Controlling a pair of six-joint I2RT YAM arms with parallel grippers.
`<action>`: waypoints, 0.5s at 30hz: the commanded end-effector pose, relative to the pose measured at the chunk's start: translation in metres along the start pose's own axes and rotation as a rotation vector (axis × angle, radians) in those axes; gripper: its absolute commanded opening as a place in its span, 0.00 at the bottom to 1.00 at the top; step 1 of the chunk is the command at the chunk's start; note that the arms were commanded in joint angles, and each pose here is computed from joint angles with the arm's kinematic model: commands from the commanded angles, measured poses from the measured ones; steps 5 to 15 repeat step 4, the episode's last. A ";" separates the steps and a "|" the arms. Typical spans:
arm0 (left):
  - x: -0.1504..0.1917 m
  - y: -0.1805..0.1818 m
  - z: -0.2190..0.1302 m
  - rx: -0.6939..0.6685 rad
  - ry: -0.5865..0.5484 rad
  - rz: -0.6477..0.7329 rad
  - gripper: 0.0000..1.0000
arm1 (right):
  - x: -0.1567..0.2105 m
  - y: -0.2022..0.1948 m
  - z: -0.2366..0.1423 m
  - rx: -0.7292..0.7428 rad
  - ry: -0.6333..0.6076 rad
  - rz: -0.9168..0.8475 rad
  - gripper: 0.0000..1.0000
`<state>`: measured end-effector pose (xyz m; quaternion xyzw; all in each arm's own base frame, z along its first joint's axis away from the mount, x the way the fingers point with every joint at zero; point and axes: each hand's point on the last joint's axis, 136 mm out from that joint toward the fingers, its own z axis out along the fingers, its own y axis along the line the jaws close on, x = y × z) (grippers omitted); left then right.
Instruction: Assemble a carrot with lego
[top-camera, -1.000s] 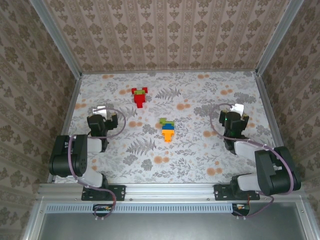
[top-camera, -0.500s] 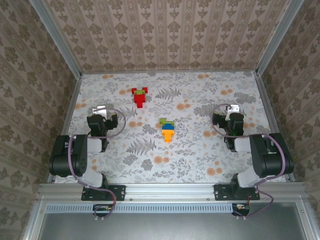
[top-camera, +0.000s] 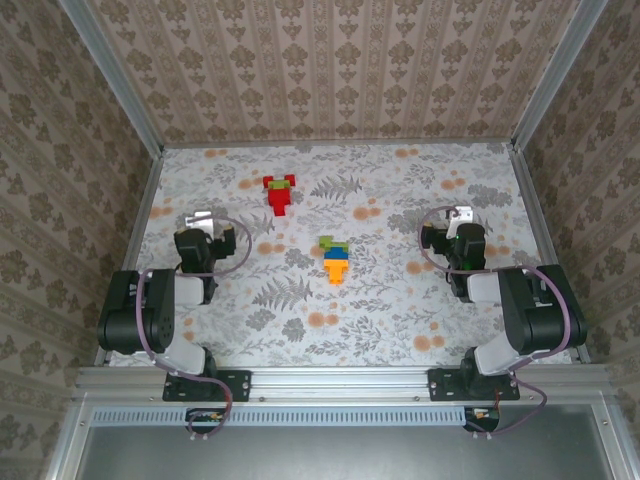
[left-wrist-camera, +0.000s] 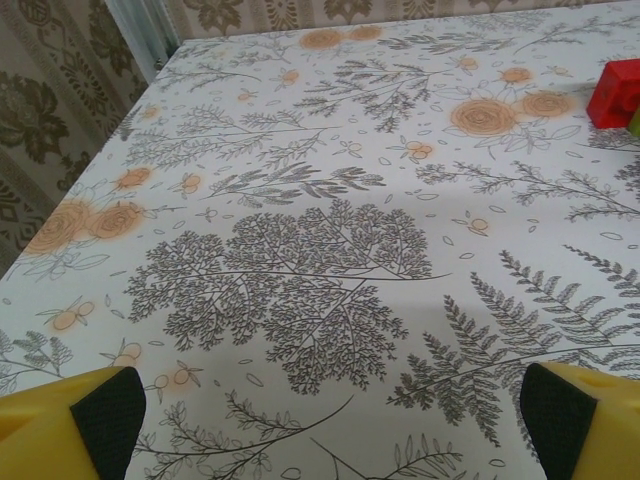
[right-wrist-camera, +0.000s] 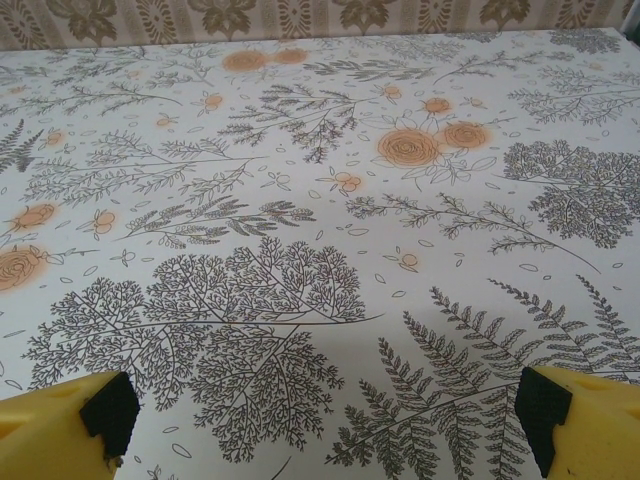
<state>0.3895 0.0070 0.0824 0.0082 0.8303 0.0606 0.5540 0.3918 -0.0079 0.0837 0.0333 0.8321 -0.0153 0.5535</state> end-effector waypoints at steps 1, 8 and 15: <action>-0.015 -0.008 0.003 0.048 -0.035 0.024 1.00 | -0.016 0.005 0.001 -0.022 -0.047 -0.012 1.00; -0.015 -0.008 0.003 0.050 -0.036 0.023 1.00 | -0.016 0.005 0.001 -0.022 -0.047 -0.012 1.00; -0.015 -0.008 0.003 0.050 -0.036 0.023 1.00 | -0.016 0.005 0.001 -0.022 -0.047 -0.012 1.00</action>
